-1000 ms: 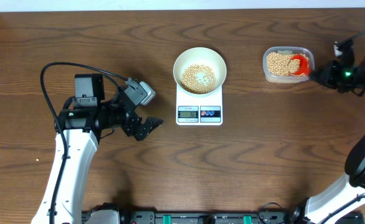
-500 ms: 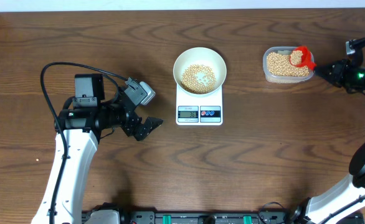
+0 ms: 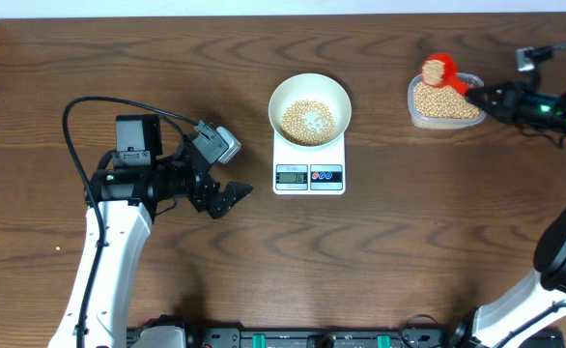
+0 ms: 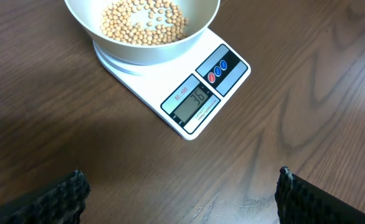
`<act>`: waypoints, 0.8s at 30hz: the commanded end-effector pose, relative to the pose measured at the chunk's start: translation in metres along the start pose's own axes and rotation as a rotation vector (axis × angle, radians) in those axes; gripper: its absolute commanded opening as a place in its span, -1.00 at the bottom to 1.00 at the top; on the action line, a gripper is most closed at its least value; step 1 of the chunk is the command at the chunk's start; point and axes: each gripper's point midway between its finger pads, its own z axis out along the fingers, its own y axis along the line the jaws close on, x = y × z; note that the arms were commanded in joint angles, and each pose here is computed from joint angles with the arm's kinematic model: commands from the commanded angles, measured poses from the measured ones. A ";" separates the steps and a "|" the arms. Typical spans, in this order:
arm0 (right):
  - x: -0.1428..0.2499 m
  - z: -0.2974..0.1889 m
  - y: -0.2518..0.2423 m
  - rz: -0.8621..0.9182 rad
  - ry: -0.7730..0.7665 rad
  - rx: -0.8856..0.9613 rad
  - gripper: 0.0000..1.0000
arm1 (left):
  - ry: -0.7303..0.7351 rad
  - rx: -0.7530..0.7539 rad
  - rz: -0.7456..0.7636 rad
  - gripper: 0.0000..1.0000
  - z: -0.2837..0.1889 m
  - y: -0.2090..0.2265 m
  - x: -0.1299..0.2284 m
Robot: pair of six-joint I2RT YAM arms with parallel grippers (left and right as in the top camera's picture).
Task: Scoop item into bowl and weigh 50g on scale
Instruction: 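Carry the filled red scoop with the right gripper over the white bowl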
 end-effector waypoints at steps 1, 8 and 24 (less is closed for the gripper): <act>-0.004 0.017 0.031 -0.008 0.018 -0.127 -0.97 | -0.008 0.016 -0.001 0.96 0.000 -0.004 -0.001; -0.005 0.047 0.065 -0.035 0.054 -0.216 -0.98 | -0.008 0.016 -0.001 0.96 0.000 -0.004 -0.001; 0.035 0.116 0.114 -0.150 0.197 -0.247 -0.97 | -0.008 0.016 -0.001 0.96 0.000 -0.004 -0.001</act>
